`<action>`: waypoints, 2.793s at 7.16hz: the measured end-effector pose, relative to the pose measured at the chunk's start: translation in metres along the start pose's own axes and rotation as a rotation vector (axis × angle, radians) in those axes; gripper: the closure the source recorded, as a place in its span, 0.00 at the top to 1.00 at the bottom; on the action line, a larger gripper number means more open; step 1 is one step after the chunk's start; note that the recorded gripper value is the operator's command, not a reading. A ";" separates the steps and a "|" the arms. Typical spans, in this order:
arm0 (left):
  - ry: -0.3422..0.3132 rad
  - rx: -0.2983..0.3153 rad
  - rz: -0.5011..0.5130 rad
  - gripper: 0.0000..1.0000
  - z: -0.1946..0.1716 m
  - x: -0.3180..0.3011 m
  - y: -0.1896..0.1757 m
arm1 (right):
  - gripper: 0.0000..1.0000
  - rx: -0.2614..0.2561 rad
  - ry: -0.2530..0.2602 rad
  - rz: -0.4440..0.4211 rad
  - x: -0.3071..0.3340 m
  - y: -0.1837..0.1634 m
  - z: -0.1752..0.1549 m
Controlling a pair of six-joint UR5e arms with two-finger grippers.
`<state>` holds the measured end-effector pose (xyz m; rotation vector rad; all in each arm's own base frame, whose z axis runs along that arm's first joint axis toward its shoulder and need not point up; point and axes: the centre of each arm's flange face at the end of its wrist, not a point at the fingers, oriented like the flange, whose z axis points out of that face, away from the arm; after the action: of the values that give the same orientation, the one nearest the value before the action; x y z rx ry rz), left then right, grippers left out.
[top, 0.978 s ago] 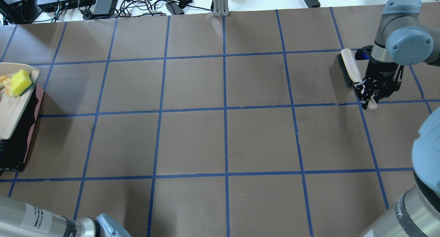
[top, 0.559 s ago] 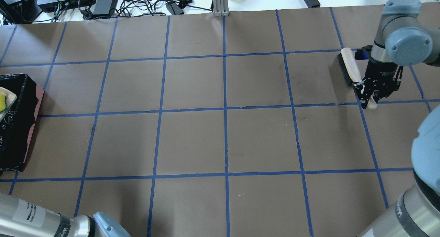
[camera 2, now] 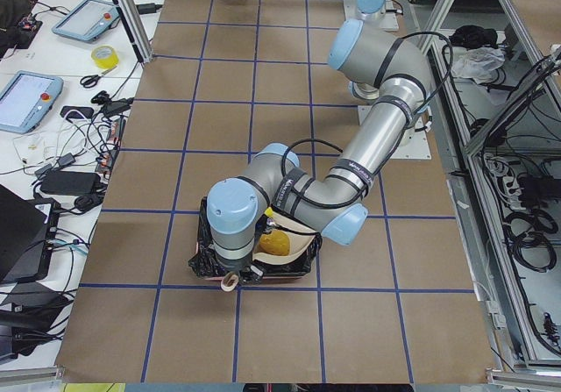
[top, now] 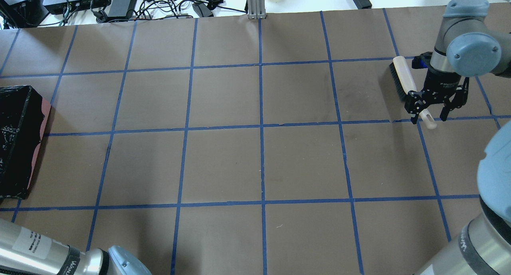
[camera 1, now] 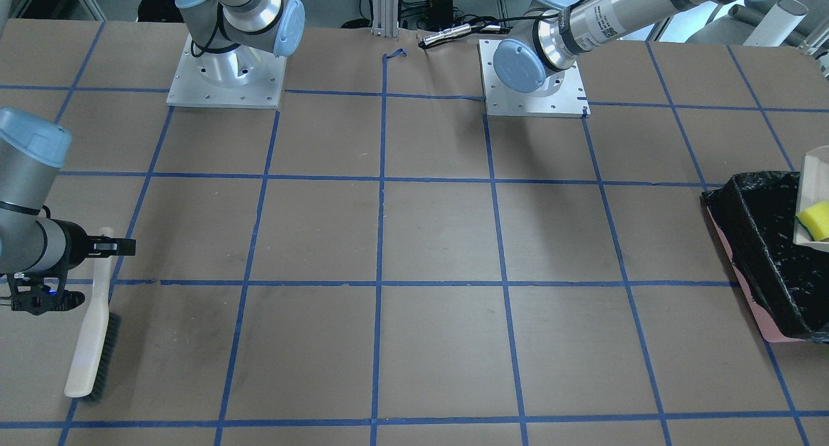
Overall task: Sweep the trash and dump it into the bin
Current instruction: 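Hold the dustpan tipped over the bin while the right gripper releases the brush and rises, then bring the empty dustpan back with the left gripper and set it on the table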
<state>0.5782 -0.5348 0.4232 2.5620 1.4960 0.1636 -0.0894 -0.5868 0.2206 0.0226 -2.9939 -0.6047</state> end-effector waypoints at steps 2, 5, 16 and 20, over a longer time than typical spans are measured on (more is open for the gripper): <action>-0.006 -0.061 0.064 0.00 -0.007 -0.019 0.002 | 1.00 0.037 0.001 0.008 -0.001 0.005 -0.018; -0.008 -0.097 0.115 0.00 -0.011 -0.038 -0.001 | 1.00 0.230 -0.031 0.009 -0.028 0.054 -0.106; 0.049 -0.380 0.291 0.00 -0.045 -0.091 -0.067 | 1.00 0.496 -0.127 0.056 -0.236 0.206 -0.290; 0.009 -0.334 0.312 0.00 -0.066 -0.084 -0.083 | 1.00 0.442 -0.123 0.049 -0.236 0.221 -0.271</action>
<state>0.4540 -0.5621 0.4707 2.4966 0.9628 0.4261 0.1702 -0.4800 0.5358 -0.0607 -3.1683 0.0713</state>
